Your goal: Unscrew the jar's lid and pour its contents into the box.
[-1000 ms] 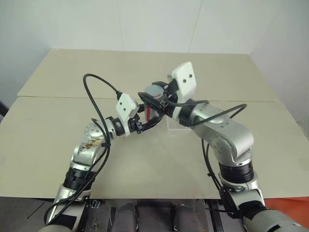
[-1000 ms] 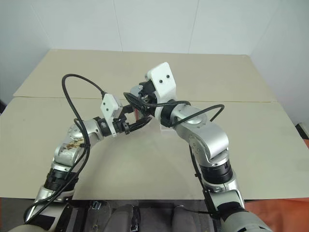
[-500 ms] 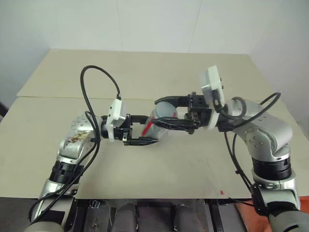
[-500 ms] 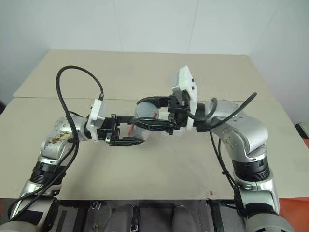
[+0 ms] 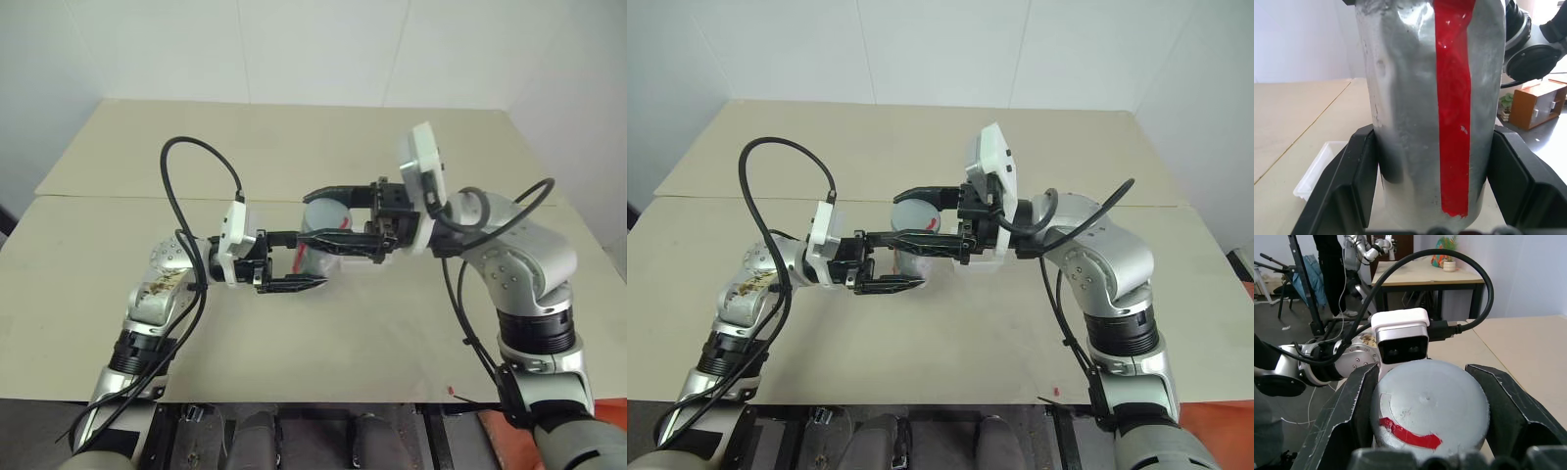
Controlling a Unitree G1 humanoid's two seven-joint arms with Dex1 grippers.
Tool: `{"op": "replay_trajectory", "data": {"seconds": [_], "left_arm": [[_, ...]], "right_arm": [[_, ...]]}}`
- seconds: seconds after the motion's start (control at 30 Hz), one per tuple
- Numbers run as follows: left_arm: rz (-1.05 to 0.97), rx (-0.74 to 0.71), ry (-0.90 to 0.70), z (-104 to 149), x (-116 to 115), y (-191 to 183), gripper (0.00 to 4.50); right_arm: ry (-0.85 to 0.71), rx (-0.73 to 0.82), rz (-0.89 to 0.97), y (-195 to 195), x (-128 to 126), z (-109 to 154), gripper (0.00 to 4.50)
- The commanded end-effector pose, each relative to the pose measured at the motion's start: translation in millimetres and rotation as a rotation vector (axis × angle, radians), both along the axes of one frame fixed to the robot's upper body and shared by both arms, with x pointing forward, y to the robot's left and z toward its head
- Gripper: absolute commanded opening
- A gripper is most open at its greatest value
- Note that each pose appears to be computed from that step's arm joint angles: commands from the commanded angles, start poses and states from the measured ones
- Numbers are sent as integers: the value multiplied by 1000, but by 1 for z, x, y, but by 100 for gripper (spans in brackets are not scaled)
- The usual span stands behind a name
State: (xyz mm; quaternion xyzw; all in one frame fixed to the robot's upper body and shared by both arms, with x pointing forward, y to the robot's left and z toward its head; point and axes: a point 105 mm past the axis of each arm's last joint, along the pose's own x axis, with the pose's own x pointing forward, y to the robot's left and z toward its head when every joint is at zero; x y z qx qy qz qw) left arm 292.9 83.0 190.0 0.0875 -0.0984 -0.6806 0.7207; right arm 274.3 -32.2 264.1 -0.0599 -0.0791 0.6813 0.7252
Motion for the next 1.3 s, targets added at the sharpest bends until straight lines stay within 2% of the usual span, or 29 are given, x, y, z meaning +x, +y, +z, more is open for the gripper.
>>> {"op": "replay_trajectory", "data": {"seconds": [0.03, 0.3, 0.57, 0.8, 0.97, 1.13, 1.3], "left_arm": [[-46, -26, -120, 20, -11, -11, 285], [-39, -25, -124, 19, -10, -12, 285], [63, -61, -84, 6, -8, -9, 285], [72, -72, -75, 6, -9, -9, 285], [57, -58, -83, 7, -10, -8, 285], [45, -38, -85, 6, -10, -7, 285], [114, -40, -68, 4, 1, 4, 285]], "right_arm": [[12, -23, 86, 15, -14, -5, 280], [4, -28, 74, 18, -11, -6, 280], [-39, 58, -103, 20, 3, 9, 280], [-36, 50, -152, 18, 6, 6, 280], [-42, 47, -178, 15, 9, 6, 441], [-53, 78, -215, 9, 14, 12, 449], [-79, 92, -277, -3, 16, 17, 449]]}}
